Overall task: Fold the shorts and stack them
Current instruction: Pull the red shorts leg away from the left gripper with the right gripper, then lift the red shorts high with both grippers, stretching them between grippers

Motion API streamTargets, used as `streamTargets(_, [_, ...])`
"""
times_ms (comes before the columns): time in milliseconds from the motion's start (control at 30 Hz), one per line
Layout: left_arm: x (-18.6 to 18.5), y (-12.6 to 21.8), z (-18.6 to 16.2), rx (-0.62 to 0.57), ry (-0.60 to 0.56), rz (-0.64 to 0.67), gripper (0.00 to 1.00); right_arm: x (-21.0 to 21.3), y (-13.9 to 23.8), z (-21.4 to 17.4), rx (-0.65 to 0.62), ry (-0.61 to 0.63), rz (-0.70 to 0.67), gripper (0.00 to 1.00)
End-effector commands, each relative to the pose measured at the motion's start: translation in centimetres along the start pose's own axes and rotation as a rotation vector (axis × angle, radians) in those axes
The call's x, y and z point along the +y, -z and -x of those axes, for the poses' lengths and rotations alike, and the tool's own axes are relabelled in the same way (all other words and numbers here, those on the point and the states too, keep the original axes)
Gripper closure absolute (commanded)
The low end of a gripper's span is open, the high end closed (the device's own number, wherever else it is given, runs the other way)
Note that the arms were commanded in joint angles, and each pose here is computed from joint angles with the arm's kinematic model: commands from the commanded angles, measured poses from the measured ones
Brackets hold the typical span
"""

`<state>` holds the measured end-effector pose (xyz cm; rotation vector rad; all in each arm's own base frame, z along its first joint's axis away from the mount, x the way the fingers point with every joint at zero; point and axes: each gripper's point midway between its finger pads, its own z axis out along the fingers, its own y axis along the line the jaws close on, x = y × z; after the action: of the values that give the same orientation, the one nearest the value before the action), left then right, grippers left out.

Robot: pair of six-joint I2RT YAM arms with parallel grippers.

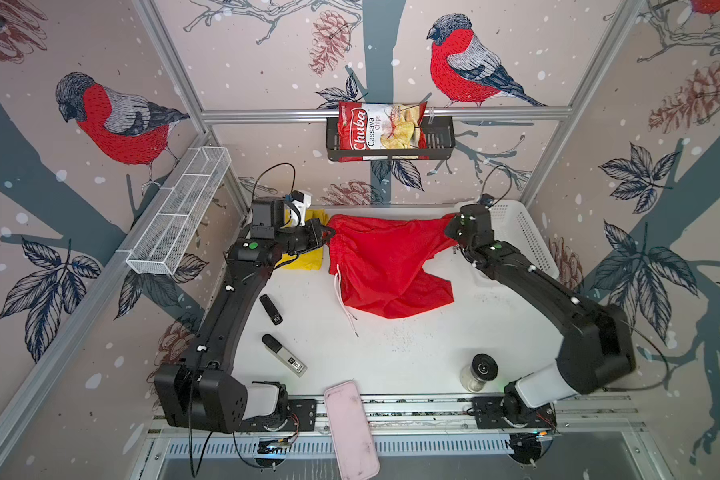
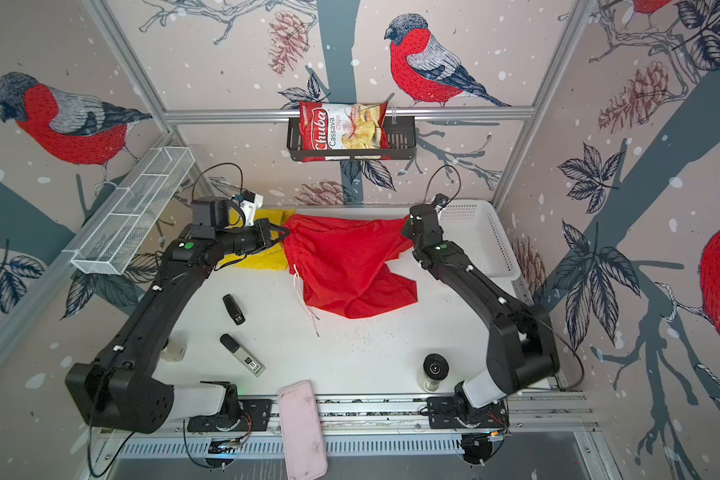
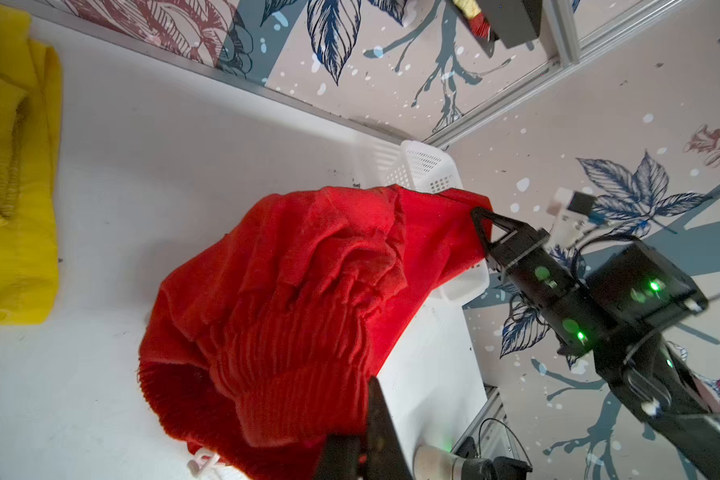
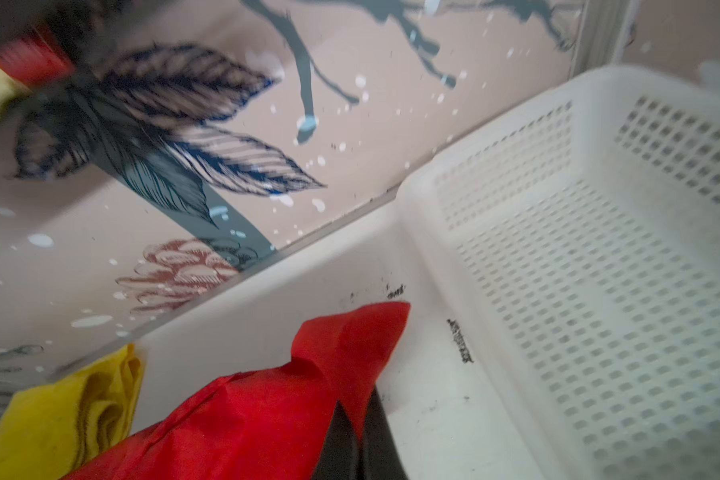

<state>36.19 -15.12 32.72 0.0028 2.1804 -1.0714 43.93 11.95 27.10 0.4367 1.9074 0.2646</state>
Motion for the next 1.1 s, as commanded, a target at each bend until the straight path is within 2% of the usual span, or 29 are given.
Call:
streamTargets(0, [-2.8, 1.4, 2.4, -0.081, -0.042, -0.067, 1.00, -0.9, 3.8, 5.0, -0.179, -0.018, -0.025, 1.00])
streamTargets(200, [-6.5, 3.6, 5.3, -0.169, -0.093, -0.128, 1.00, -2.1, 11.5, 10.7, -0.363, -0.046, 0.022, 1.00])
streamTargets(400, [-11.5, 6.8, 8.6, -0.268, -0.170, -0.219, 1.00, -3.0, 17.2, 14.4, -0.443, -0.061, 0.034, 1.00])
streamTargets(533, [-14.2, 7.7, 9.7, -0.282, -0.178, -0.319, 1.00, -3.8, 20.2, 16.1, -0.494, -0.086, 0.038, 1.00])
streamTargets(700, [-17.0, 7.7, 10.0, -0.258, -0.195, -0.413, 1.00, -4.1, 22.6, 17.6, -0.525, -0.097, 0.048, 1.00])
streamTargets(900, [-19.4, 7.5, 9.9, -0.227, -0.264, -0.404, 1.00, -1.9, 23.3, 18.2, -0.484, -0.105, 0.163, 1.00])
streamTargets(1067, [-20.5, 9.8, 10.5, -0.294, -0.341, -0.353, 1.00, -1.2, 25.3, 19.9, -0.512, -0.110, 0.210, 1.00])
